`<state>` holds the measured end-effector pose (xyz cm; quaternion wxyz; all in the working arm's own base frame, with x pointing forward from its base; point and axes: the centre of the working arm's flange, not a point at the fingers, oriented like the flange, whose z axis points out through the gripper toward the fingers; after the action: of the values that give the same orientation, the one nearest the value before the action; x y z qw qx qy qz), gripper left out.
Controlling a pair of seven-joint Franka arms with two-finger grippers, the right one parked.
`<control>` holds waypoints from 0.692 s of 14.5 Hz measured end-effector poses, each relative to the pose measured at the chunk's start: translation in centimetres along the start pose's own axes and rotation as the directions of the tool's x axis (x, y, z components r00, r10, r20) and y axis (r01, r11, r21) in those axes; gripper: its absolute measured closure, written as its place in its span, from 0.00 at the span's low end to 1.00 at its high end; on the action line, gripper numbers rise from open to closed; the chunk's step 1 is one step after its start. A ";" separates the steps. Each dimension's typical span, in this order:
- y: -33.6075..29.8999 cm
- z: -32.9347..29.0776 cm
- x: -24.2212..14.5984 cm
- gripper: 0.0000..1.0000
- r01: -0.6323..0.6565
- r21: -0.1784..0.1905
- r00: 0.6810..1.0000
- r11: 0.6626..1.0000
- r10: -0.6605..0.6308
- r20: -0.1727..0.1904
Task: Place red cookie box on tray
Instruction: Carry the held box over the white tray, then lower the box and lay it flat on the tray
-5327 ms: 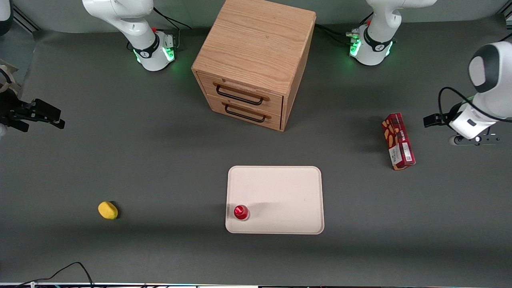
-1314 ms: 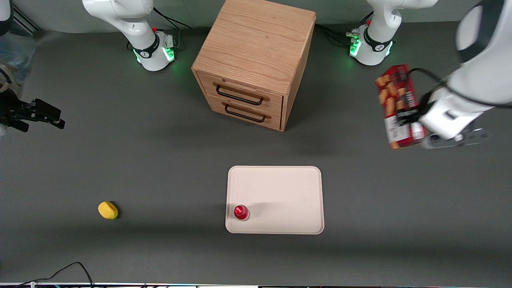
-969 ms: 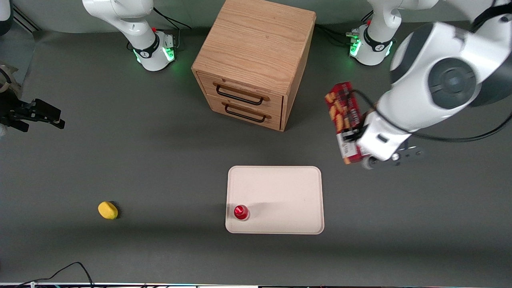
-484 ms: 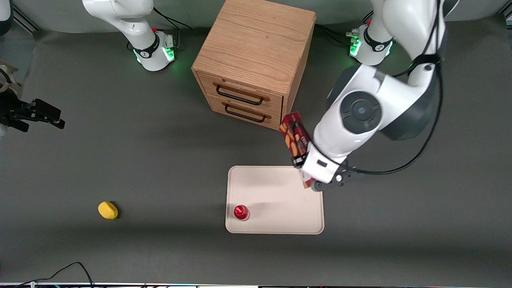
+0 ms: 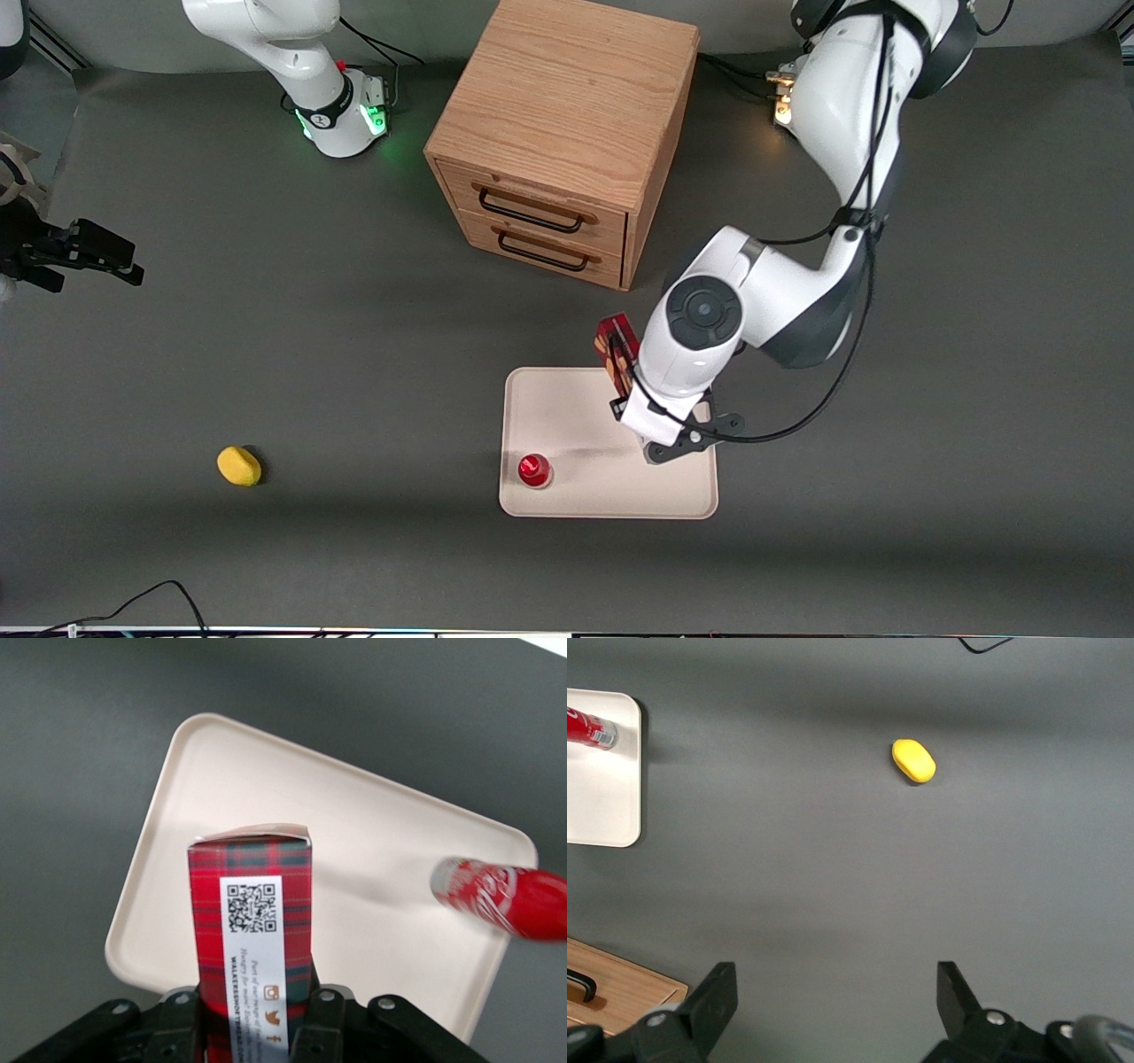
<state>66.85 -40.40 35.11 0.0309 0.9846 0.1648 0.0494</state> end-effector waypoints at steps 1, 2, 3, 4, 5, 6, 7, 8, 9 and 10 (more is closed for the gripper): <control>-0.1 1.4 0.0 0.65 -0.012 0.001 1.000 1.000 0.012 -0.021; -0.3 2.6 -0.1 0.65 -0.021 0.003 0.999 1.000 0.021 -0.034; -0.6 3.7 0.0 0.65 -0.031 0.004 0.998 1.000 0.031 -0.052; -1.1 4.8 0.2 0.65 -0.041 0.002 0.997 0.999 0.041 -0.068; -1.7 5.9 0.4 0.65 -0.053 0.000 0.995 0.999 0.053 -0.083; -2.4 6.9 0.8 0.65 -0.067 0.000 0.994 0.998 0.067 -0.091; -3.2 7.7 1.1 0.65 -0.082 0.001 0.992 0.997 0.081 -0.095; -3.8 8.2 1.4 0.65 -0.094 0.000 0.991 0.996 0.094 -0.098; -4.2 8.8 1.6 0.65 -0.105 -0.003 0.989 0.995 0.104 -0.103; -4.5 9.1 1.7 0.65 -0.108 -0.010 0.988 0.994 0.107 -0.107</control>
<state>67.99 -36.01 25.89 0.0272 0.9877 0.1125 0.1049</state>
